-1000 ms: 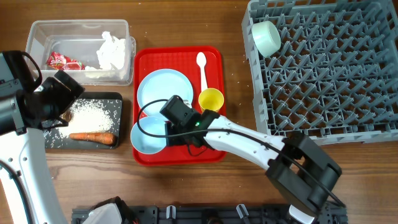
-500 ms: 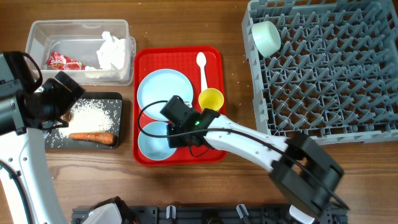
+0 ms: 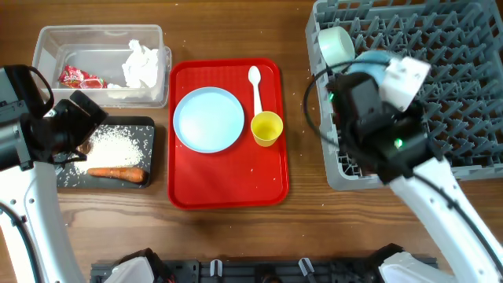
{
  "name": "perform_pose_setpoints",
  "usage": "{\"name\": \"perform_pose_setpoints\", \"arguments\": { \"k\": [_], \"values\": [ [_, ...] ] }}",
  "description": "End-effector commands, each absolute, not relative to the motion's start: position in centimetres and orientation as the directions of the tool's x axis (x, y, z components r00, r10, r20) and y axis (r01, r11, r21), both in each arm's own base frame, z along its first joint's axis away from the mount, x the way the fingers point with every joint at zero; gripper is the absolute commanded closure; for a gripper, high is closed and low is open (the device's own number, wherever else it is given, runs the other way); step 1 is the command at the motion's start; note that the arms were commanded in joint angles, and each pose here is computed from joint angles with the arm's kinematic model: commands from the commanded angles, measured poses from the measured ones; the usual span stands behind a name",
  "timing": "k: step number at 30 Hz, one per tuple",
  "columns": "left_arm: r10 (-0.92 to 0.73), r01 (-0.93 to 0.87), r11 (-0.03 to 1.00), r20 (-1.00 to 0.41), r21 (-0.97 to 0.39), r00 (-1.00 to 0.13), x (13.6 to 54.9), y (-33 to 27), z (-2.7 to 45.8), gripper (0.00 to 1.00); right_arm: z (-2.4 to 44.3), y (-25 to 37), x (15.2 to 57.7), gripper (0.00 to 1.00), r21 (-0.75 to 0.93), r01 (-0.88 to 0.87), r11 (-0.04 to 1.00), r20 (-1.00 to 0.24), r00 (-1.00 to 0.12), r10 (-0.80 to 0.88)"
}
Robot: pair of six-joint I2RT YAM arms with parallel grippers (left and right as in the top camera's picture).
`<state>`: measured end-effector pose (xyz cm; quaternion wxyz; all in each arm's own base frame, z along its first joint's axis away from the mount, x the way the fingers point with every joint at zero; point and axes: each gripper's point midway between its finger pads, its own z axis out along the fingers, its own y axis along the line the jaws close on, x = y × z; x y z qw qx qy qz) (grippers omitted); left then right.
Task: Sort waste into correct bins and load items into the dishwasher rack
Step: 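Carry the light-blue bowl to the rack and set it down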
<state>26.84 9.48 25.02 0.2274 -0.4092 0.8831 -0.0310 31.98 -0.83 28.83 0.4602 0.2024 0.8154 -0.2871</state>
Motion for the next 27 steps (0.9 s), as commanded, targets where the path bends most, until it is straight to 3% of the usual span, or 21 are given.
{"name": "perform_pose_setpoints", "arguments": {
  "k": [1,5,11,15,18,24,25,27],
  "values": [
    [-0.737,-0.704,0.663,-0.387,-0.254,-0.554,27.0,9.6,25.4,0.00,28.4,-4.2,34.0,0.96,-0.602,0.567,0.561,-0.748,-0.647,-0.148],
    [-0.737,-0.704,0.663,-0.387,-0.254,-0.554,27.0,9.6,25.4,0.00,25.4,-2.8,38.5,0.96,-0.769,0.402,0.497,-0.585,-0.756,-0.294],
    [-0.737,-0.704,0.663,-0.387,-0.255,-0.554,27.0,9.6,25.4,0.00,20.8,-1.5,41.4,0.96,-0.854,0.263,0.448,-0.444,-0.817,-0.368],
    [-0.737,-0.704,0.663,-0.387,-0.255,-0.554,27.0,9.6,25.4,0.00,18.5,-1.0,42.0,0.96,-0.873,0.209,0.440,-0.393,-0.837,-0.382],
    [-0.737,-0.704,0.663,-0.389,-0.256,-0.553,27.1,9.6,25.5,0.00,16.8,0.3,42.4,0.96,-0.850,0.143,0.507,-0.381,-0.831,-0.405],
    [-0.737,-0.703,0.663,-0.390,-0.256,-0.553,27.1,9.6,25.5,0.00,16.1,4.1,41.8,0.96,-0.853,0.046,0.521,-0.341,-0.803,-0.488],
    [-0.737,-0.703,0.663,-0.390,-0.256,-0.553,27.1,9.6,25.5,0.00,16.0,4.7,41.5,0.90,-0.858,0.023,0.514,-0.324,-0.800,-0.505],
    [-0.737,-0.703,0.663,-0.390,-0.256,-0.552,27.1,9.6,25.5,0.00,15.7,5.7,40.9,0.62,-0.867,-0.022,0.498,-0.287,-0.795,-0.535]
  ]
}}
